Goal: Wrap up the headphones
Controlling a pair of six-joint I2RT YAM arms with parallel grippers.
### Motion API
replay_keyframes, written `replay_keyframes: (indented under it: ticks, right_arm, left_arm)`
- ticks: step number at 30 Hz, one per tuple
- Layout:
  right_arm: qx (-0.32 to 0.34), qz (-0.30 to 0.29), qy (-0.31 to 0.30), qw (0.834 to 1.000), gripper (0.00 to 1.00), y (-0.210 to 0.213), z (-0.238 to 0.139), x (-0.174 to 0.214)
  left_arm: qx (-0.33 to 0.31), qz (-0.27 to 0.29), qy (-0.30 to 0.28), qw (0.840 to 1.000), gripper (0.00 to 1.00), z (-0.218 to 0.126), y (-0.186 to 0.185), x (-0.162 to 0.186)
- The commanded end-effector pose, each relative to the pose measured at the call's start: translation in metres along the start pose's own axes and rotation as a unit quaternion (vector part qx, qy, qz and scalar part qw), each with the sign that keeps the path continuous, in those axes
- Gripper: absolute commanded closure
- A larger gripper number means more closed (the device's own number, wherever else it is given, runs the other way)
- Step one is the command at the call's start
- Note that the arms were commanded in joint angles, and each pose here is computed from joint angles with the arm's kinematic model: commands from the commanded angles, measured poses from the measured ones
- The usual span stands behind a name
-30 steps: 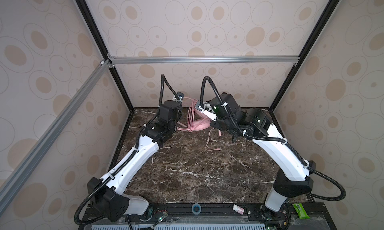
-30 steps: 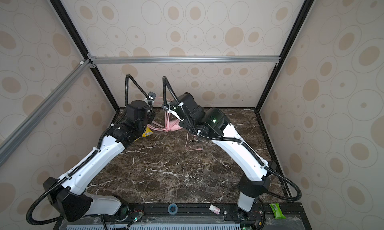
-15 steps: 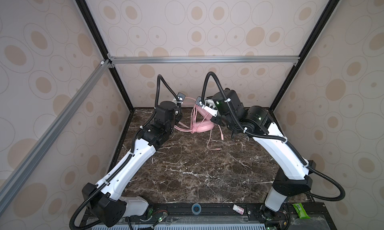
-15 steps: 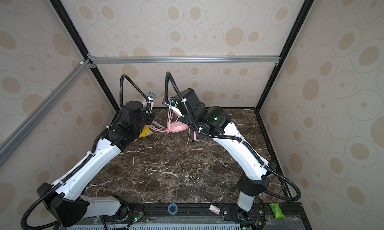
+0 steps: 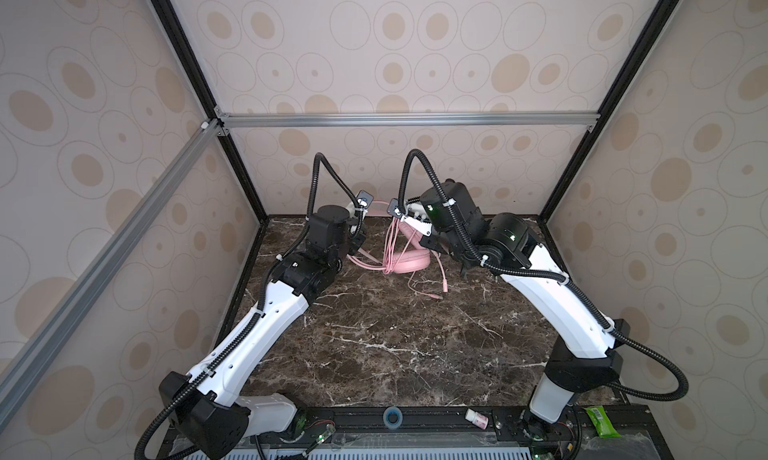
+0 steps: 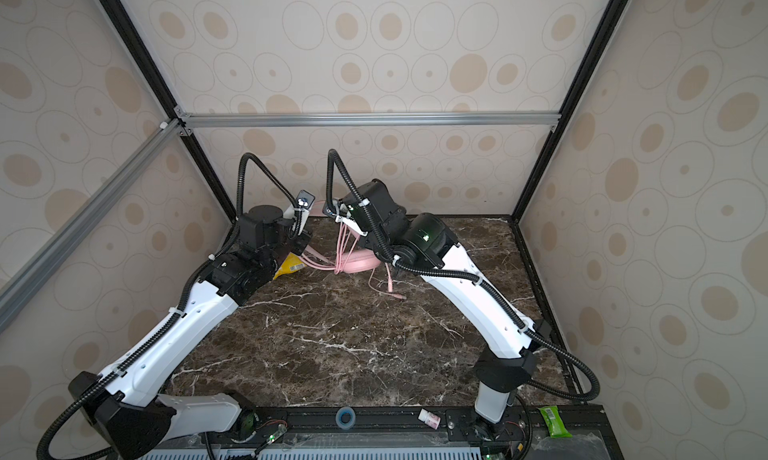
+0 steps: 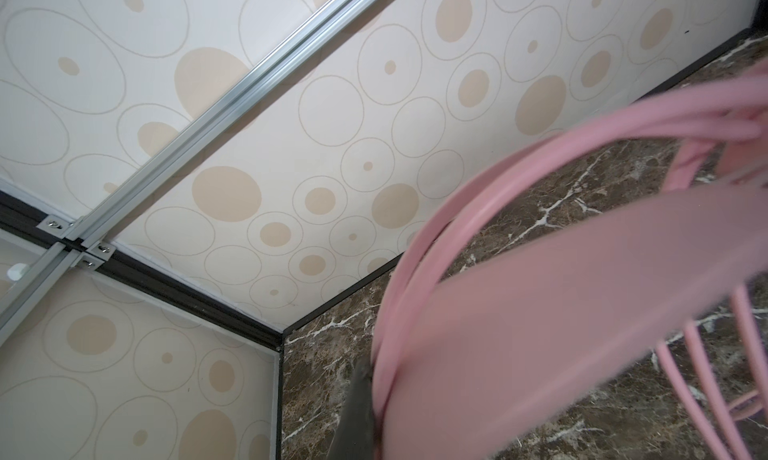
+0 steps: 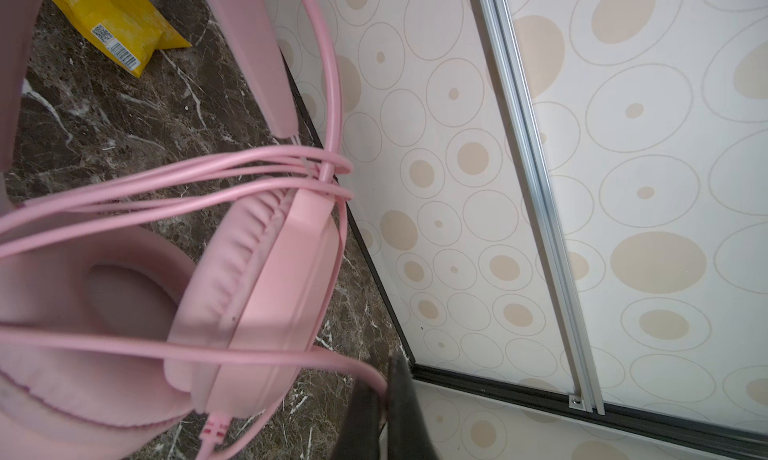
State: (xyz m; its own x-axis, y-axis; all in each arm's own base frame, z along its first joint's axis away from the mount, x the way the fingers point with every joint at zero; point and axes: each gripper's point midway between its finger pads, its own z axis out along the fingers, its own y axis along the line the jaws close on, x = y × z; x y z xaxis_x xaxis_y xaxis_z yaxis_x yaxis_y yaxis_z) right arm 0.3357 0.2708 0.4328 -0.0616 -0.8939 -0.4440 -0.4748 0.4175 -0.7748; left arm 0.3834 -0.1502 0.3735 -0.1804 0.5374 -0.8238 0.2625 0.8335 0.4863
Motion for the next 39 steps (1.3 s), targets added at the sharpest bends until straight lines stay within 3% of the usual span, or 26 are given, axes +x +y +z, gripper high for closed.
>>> replay_keyframes:
  ticks: [1,9,17,27,39]
  right_arm:
    - [0.068,0.078,-0.032,0.994,1.0,-0.048,-0.015,-0.01]
    - [0.041,0.107,-0.07,0.991,0.97,-0.042,-0.012,-0.031]
    - [0.036,0.124,-0.064,0.99,0.96,-0.041,-0.006,-0.027]
    - [0.038,0.156,-0.044,0.986,0.94,-0.048,-0.003,-0.008]
    - [0.021,0.209,-0.066,0.975,0.77,-0.056,-0.009,0.003]
  left_arm:
    - [0.062,0.048,0.01,0.997,1.0,-0.009,-0.023,0.006]
    - [0.11,0.043,-0.008,0.993,1.0,-0.013,-0.046,-0.003]
    - [0.179,0.005,-0.04,0.983,1.0,-0.026,-0.066,-0.014]
    - [0.196,-0.026,-0.051,0.979,1.0,-0.037,-0.067,-0.02]
    - [0.21,-0.051,-0.06,0.975,1.0,-0.045,-0.067,-0.026]
